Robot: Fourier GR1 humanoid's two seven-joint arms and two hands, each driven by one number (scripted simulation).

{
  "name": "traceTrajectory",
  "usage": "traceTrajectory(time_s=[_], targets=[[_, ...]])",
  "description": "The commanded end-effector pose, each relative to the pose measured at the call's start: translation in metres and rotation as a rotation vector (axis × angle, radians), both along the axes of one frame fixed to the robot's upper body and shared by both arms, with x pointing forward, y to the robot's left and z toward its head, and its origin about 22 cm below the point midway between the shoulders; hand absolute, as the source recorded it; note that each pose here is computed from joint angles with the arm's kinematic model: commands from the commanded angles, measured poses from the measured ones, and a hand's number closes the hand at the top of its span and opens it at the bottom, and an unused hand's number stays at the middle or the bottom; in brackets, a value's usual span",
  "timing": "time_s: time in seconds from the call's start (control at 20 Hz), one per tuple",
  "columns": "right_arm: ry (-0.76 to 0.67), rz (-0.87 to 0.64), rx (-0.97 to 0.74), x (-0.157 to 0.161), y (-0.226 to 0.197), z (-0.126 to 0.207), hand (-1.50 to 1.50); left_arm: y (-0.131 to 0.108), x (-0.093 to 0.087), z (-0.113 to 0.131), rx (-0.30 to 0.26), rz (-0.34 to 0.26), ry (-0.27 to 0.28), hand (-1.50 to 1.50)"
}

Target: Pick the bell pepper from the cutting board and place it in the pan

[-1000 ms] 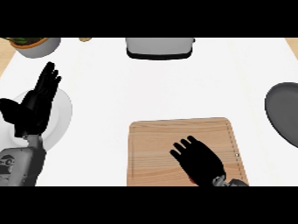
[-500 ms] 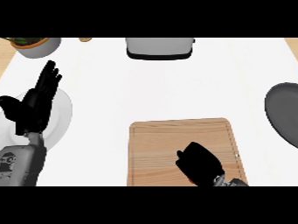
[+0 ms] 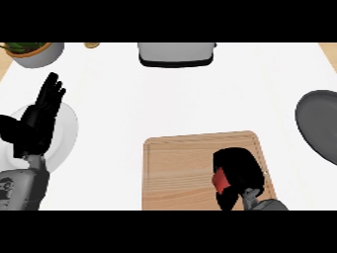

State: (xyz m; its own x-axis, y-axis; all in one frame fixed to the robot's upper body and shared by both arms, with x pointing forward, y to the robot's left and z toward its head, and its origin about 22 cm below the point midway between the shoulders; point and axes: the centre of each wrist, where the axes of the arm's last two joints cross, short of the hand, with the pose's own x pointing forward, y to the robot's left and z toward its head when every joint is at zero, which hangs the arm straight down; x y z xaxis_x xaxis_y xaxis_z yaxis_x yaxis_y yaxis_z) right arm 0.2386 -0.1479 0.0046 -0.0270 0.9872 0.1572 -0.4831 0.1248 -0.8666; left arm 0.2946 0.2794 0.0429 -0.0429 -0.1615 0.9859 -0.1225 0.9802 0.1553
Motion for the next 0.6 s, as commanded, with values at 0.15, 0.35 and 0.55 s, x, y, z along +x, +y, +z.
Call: traceTrajectory(time_s=[0.15, 0.35, 0.55], targets=[[-0.427, -0.330, 0.084, 0.001, 0.014, 0.057, 1.50, 0.000, -0.007, -0.007, 0.000, -0.005, 0.013, 0.00], [-0.586, -0.401, 0.140, -0.015, 0.026, 0.077, 1.50, -0.002, -0.001, 0.007, 0.007, -0.010, 0.010, 0.00], [-0.693, -0.487, 0.108, -0.006, 0.010, 0.110, 1.50, -0.008, 0.007, 0.015, 0.019, -0.010, -0.002, 0.00]])
